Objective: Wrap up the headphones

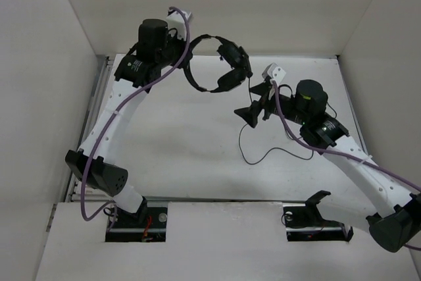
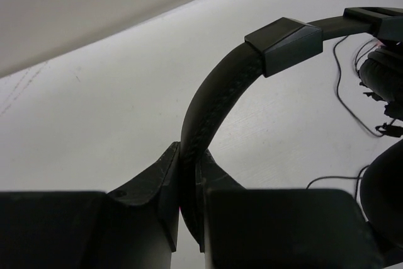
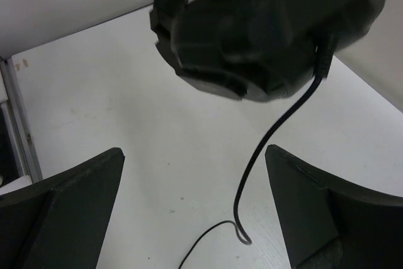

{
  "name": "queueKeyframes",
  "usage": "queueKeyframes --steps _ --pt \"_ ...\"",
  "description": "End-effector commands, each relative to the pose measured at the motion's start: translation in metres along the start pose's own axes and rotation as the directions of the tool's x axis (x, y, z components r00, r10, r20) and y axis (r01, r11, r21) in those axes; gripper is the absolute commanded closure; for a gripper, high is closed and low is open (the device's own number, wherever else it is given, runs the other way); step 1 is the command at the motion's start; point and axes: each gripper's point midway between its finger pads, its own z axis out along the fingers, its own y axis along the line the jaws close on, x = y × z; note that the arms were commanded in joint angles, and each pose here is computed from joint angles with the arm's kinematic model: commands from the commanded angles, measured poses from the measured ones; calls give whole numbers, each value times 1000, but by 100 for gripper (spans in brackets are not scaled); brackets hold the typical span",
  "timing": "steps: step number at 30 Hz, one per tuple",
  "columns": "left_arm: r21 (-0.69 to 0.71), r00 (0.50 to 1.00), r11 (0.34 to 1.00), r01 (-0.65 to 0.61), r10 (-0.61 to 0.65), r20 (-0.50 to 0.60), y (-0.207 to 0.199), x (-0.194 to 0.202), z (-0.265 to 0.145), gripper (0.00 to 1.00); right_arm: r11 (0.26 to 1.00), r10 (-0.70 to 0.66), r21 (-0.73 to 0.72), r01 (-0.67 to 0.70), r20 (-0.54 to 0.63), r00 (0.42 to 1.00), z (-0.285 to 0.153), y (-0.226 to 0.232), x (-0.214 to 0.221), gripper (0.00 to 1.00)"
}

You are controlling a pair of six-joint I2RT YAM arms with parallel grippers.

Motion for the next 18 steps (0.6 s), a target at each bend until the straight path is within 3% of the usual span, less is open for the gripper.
queueKeyframes --steps 1,13,18 --pt "64 980 998 14 -26 199 -16 -70 -39 99 999 -41 38 38 103 994 9 -9 -17 0" --pt "151 942 987 55 -101 320 -30 -118 -82 99 994 -70 91 55 165 984 29 -33 -31 0" --pt "147 910 975 165 -208 360 -3 -136 -88 99 999 30 -36 -25 143 989 37 -5 -15 14"
